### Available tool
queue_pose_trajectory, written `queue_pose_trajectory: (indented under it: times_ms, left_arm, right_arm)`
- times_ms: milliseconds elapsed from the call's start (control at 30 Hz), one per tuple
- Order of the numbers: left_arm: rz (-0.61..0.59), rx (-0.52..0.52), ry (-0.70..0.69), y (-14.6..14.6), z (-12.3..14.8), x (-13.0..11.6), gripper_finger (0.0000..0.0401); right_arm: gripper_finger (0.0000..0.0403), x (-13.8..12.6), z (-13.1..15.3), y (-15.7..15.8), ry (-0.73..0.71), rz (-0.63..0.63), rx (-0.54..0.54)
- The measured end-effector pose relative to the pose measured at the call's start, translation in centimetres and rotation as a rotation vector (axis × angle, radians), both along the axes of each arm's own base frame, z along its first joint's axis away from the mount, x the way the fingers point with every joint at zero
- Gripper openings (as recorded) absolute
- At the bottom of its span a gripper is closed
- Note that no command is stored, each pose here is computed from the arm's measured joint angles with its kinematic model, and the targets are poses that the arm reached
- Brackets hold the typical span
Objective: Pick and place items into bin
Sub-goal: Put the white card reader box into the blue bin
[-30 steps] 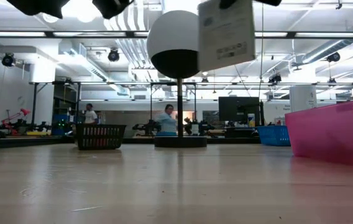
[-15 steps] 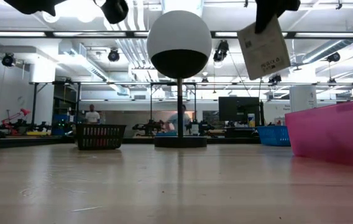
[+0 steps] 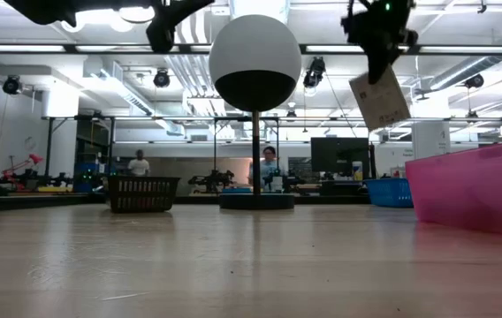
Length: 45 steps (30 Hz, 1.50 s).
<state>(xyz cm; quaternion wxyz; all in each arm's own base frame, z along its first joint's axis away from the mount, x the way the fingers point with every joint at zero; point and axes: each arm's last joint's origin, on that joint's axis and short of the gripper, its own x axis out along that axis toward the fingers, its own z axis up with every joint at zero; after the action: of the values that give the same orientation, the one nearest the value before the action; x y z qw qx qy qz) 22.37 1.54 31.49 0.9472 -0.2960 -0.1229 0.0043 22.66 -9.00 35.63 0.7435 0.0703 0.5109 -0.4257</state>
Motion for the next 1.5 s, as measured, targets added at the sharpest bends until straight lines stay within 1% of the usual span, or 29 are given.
queue_pose_trajectory:
  times_ms: [133, 233, 333, 433, 567, 700, 833, 933, 1067, 1200, 1300, 1433, 1500]
  left_arm:
    - [0.065, -0.015, -0.001, 0.2, 0.0, 0.0, 0.0238]
    - [0.07, -0.018, -0.002, 0.2, 0.0, 0.0, 0.0238]
    - [0.07, -0.017, -0.003, 0.2, 0.0, 0.0, 0.0238]
    - [0.07, -0.017, -0.002, 0.2, 0.0, 0.0, 0.0238]
    - [0.065, -0.016, -0.002, 0.2, 0.0, 0.0, 0.0238]
    - [0.033, -0.008, -0.004, 0.1, 0.3, -0.4, 0.0238]
    - [0.026, -0.001, -0.021, 0.0, 0.7, -1.0, 0.0238]
    - [0.029, 0.038, -0.046, -0.1, 1.3, -1.7, 0.0238]
    - [0.034, 0.059, -0.079, -0.1, 1.9, -2.5, 0.0238]
    - [0.036, 0.076, -0.104, -0.2, 2.4, -3.2, 0.0238]
    - [0.034, 0.075, -0.072, -0.2, 2.4, -3.7, 0.0238]
    - [0.03, 0.065, -0.018, -0.3, 2.2, -4.5, 0.0238]
    - [0.03, 0.065, -0.016, -0.3, 2.3, -4.9, 0.0238]
  right_arm:
    - [0.0029, -1.2, -1.5, -2.5, 0.022, -0.084, -0.002]
    - [0.0029, -2.1, -2.9, -3.8, 0.024, -0.14, -0.013]
    - [0.0029, -2.7, -4.4, -4.6, 0.028, -0.182, -0.053]
    - [0.0029, -2.9, -5.6, -5.0, 0.032, -0.208, -0.101]
    - [0.0029, -2.9, -6.9, -5.1, 0.032, -0.226, -0.136]
    - [0.0029, -3.1, -8.8, -5.2, 0.097, -0.25, -0.174]
    - [0.0029, -3.5, -10.7, -5.0, 0.14, -0.289, -0.171]
    - [0.0029, -3.9, -11.8, -4.8, 0.143, -0.319, -0.164]
    - [0.0029, -4.0, -12.6, -4.9, 0.14, -0.346, -0.203]
    - [0.0029, -3.9, -12.7, -5.1, 0.119, -0.362, -0.249]
    - [0.0029, -3.9, -12.7, -5.2, 0.123, -0.368, -0.269]
    - [0.0029, -4.2, -13.0, -5.5, 0.132, -0.382, -0.266]
    - [0.0029, -4.4, -13.2, -5.6, 0.134, -0.386, -0.262]
